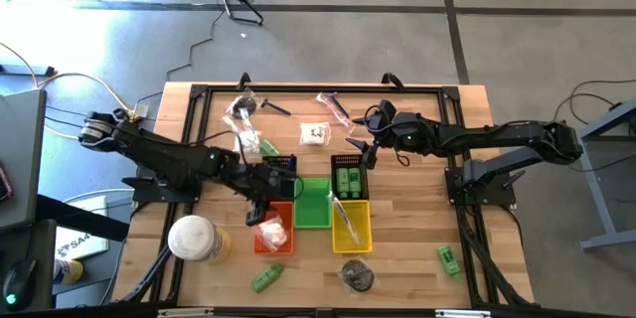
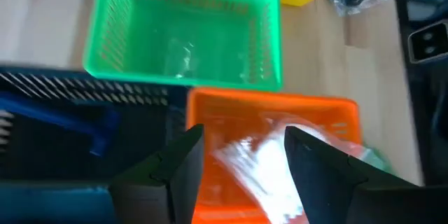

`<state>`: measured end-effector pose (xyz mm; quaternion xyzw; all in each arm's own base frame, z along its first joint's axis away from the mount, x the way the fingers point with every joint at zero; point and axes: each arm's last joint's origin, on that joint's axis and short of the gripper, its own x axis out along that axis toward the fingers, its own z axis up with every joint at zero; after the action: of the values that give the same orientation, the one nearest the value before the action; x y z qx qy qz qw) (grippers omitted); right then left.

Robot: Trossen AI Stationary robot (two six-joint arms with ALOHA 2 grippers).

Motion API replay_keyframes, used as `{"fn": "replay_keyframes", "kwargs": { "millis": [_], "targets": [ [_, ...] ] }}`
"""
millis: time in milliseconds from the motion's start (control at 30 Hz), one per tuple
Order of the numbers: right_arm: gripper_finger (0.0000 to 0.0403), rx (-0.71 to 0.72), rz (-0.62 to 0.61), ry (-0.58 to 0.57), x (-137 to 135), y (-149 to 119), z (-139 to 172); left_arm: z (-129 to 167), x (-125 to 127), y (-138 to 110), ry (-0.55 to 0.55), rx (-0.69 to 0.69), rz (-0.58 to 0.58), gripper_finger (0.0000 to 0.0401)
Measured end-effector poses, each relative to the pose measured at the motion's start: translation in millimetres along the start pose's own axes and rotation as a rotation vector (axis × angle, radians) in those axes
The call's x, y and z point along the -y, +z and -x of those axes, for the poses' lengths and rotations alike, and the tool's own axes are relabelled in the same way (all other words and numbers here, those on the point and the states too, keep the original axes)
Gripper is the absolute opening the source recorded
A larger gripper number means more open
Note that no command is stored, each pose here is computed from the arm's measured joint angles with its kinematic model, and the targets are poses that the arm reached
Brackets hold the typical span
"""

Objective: Pick & Place Travel size toiletries
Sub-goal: Put the blue toothbrush into the yellow bin

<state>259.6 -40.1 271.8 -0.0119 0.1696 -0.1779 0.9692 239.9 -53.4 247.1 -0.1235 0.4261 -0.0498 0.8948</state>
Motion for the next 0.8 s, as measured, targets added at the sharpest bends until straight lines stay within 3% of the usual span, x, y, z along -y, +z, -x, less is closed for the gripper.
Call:
{"fn": "replay_keyframes", "kwargs": {
  "millis": [267, 400, 633, 800],
  "targets": [
    [0.0259, 0.0, 0.0, 0.0, 0.0, 0.0, 0.0, 20.4, -14.8, 11.2, 0.112, 0.003, -0.203, 0.0123],
    [0.0259, -0.003, 0.0, 0.0, 0.0, -0.3, 0.0, 26.9, -16.9, 8.8, 0.196, 0.022, -0.218, 0.0078],
    [0.0259, -0.003, 0.001, 0.0, 0.0, -0.3, 0.0, 28.7, -21.2, -4.4, 0.204, 0.099, -0.217, 0.0009],
    [0.0259, -0.005, 0.001, 0.0, 0.0, -0.5, 0.0, 23.3, -26.9, -19.3, 0.203, 0.208, -0.214, 0.0007]
  ]
}}
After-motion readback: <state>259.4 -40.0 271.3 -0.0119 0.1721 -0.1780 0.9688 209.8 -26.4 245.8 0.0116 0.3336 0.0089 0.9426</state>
